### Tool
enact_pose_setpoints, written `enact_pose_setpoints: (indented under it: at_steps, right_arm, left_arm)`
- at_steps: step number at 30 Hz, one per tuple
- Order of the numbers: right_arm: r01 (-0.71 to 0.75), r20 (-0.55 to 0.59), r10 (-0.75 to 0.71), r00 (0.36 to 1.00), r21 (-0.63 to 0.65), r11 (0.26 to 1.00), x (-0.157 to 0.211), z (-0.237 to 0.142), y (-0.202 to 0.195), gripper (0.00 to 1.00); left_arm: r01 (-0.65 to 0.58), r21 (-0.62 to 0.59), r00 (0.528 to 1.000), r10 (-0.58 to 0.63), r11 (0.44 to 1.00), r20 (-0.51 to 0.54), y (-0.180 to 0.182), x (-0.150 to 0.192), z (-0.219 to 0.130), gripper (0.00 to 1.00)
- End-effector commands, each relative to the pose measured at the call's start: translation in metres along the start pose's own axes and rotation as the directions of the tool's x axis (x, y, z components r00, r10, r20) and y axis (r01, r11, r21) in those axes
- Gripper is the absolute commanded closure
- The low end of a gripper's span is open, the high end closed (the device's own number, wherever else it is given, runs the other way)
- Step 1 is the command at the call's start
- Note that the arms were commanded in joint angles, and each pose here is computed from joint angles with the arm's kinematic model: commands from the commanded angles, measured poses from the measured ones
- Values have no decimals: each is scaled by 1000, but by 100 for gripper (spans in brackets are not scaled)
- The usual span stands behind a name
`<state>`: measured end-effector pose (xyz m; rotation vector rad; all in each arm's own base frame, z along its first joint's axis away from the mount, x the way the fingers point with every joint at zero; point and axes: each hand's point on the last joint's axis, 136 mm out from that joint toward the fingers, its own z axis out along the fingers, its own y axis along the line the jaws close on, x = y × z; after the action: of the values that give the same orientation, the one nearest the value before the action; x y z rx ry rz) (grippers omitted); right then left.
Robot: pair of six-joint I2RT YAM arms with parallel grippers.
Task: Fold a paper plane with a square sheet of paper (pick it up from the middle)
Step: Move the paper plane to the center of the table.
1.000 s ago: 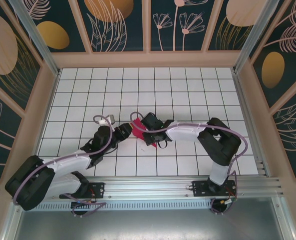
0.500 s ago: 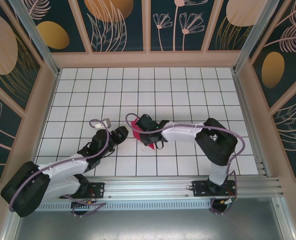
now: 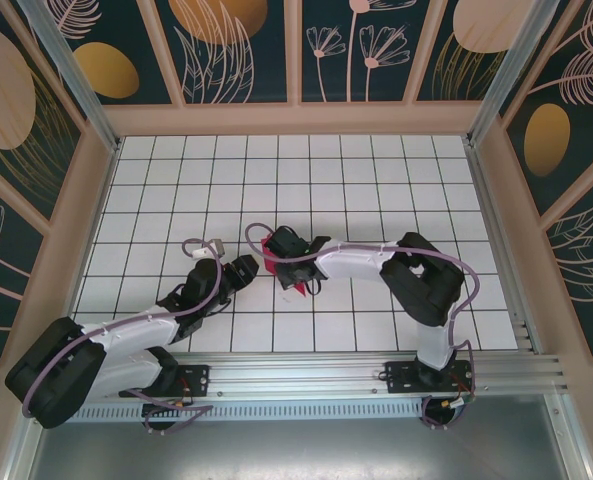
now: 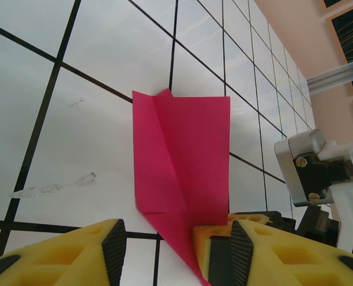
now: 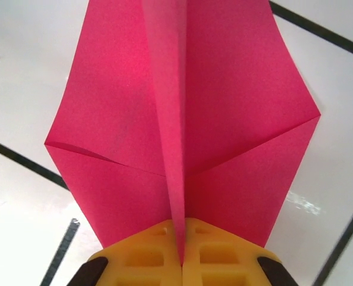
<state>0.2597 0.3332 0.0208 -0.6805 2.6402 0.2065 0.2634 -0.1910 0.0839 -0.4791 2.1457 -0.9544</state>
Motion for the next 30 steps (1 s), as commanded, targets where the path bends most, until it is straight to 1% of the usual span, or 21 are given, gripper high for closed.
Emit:
enact_pose_setpoints:
  at_steps: [1,4,7,11,17,23,30]
  right_arm:
    - [-68,38,66,997,63,996,-13,-26,-17,96]
    - [-187,61,184,981,46,981,-19,-42,-34,96]
    - [-338,48,337,940,16,941,-14,-42,-53,93]
    - [-420,50,417,907,49,906,-7,-38,-63,92]
    - [-402,-7,407,914,135,906,3,-17,-69,88]
    - [-376,-51,389,920,165,912,13,2,-69,87]
    - [-359,-66,375,925,174,917,16,5,-69,86]
  left_arm:
    - [-10,34,1000,10,999,7,-13,-4,-1,47]
    - [-20,44,1000,20,999,2,-17,-5,-2,47]
    - [-32,43,999,31,999,8,-18,-7,-4,46]
    - [-35,48,999,35,998,12,-18,-7,-7,46]
    - [-45,56,999,46,997,-19,-16,0,-9,46]
    - [-41,64,999,43,997,-31,-17,2,-10,45]
    - [-41,60,998,43,997,-39,-16,3,-9,45]
